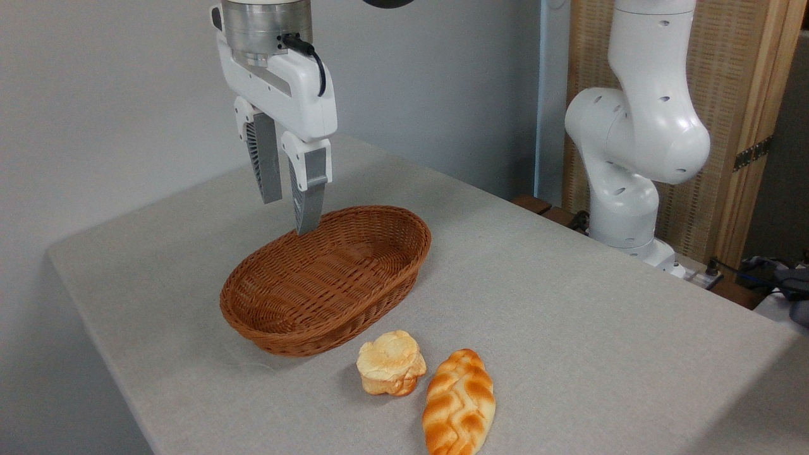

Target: Put bread into the basket

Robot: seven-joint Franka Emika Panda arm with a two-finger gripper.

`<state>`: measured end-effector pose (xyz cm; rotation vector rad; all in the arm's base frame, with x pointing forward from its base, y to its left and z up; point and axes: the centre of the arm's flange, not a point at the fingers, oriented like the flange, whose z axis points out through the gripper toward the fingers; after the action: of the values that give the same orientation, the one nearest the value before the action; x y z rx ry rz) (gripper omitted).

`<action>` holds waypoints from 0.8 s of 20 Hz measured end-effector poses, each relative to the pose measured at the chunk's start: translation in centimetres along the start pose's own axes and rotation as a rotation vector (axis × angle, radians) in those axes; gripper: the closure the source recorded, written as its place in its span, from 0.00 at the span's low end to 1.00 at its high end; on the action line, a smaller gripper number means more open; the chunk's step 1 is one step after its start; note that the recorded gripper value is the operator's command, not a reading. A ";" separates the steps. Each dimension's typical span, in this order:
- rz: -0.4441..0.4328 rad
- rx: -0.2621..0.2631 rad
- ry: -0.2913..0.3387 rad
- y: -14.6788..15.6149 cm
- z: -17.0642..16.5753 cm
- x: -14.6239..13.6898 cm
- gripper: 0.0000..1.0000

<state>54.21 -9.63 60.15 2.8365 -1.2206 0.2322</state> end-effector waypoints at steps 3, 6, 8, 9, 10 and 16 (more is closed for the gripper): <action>-0.017 0.003 0.002 -0.6 -0.2 -0.5 0.00; -0.045 0.006 0.004 -1.9 -0.4 -1.5 0.00; -0.058 0.008 0.004 -2.5 -0.4 -1.9 0.00; -0.061 0.008 0.004 -2.6 -0.5 -2.0 0.00; -0.063 0.008 0.004 -2.7 -0.5 -2.1 0.00; -0.062 0.008 0.004 -2.7 -0.5 -2.1 0.00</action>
<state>54.67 -6.24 60.33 2.8739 -1.1309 0.2410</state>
